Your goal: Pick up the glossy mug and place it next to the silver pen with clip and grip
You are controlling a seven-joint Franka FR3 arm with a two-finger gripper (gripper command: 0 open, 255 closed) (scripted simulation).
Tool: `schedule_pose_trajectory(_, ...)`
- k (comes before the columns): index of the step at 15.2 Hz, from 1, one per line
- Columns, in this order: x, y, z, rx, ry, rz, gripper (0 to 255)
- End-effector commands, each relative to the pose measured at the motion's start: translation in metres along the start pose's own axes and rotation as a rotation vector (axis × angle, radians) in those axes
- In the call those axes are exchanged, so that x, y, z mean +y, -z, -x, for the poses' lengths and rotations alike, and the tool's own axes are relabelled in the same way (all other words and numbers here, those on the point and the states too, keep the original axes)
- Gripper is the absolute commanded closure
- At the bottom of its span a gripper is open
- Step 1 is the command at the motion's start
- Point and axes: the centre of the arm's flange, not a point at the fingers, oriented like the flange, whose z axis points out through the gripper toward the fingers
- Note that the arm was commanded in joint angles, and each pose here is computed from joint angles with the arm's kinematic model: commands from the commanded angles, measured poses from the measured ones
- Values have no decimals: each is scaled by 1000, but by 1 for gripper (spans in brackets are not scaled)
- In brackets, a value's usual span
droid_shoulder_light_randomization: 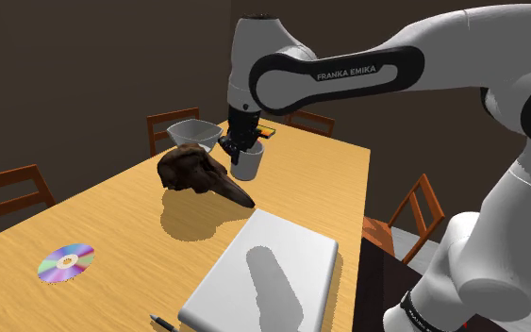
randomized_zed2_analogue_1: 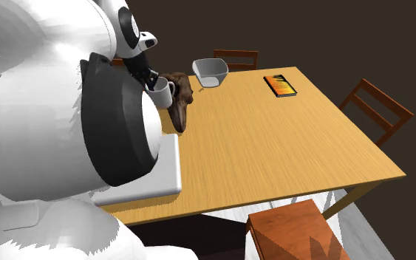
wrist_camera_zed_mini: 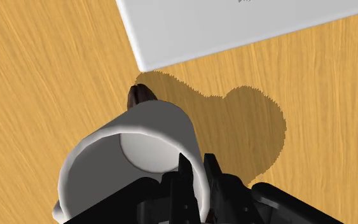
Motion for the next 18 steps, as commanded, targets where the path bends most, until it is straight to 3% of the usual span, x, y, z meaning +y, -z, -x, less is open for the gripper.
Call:
schedule_pose_trajectory(1, -26, 5, 7, 0, -1, 0, 255)
schedule_pose_trajectory(18, -235, 21, 42, 0, -1, 0, 255)
